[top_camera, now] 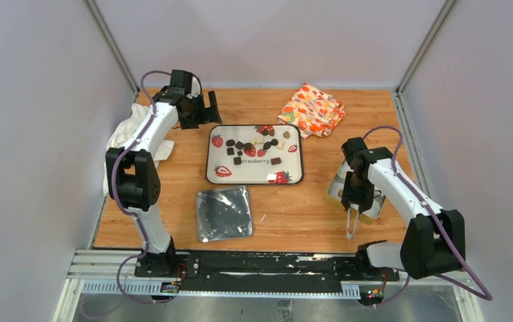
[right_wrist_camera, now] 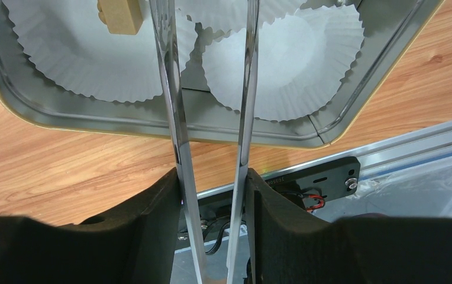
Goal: Pack the chocolate
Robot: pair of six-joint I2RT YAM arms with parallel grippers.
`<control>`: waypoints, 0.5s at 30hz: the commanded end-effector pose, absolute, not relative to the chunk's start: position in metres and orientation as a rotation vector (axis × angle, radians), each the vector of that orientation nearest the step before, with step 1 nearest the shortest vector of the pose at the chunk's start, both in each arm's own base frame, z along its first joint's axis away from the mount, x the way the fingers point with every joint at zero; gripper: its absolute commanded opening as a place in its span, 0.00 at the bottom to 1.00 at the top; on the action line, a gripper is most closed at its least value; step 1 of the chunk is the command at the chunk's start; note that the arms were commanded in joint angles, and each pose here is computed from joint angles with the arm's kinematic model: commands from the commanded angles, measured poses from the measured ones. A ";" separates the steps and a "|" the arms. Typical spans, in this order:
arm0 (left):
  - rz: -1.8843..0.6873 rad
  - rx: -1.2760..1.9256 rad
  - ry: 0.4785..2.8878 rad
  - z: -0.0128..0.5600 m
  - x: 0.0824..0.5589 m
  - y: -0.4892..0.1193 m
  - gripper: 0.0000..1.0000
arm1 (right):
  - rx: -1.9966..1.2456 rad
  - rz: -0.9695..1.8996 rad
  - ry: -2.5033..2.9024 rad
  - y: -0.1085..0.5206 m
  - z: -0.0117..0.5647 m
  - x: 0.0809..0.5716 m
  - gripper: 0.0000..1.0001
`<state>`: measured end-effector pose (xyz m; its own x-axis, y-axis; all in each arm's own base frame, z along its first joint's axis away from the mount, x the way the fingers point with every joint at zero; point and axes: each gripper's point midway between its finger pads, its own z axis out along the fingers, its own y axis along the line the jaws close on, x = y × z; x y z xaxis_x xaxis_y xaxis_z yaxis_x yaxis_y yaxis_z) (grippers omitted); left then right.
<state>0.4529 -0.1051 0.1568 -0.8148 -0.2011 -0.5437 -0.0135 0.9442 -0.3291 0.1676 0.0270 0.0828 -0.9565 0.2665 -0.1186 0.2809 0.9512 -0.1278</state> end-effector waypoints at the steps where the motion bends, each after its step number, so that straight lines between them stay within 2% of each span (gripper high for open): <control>1: -0.438 -0.142 2.477 0.162 0.461 -0.106 1.00 | 0.439 -0.261 3.028 0.020 0.082 0.161 0.45; 9: -0.434 -0.132 2.477 0.162 0.460 -0.105 1.00 | 0.442 -0.250 3.023 0.020 0.083 0.161 0.44; 15: -0.430 -0.129 2.476 0.163 0.459 -0.105 1.00 | 0.387 -0.177 2.975 0.027 0.106 0.172 0.27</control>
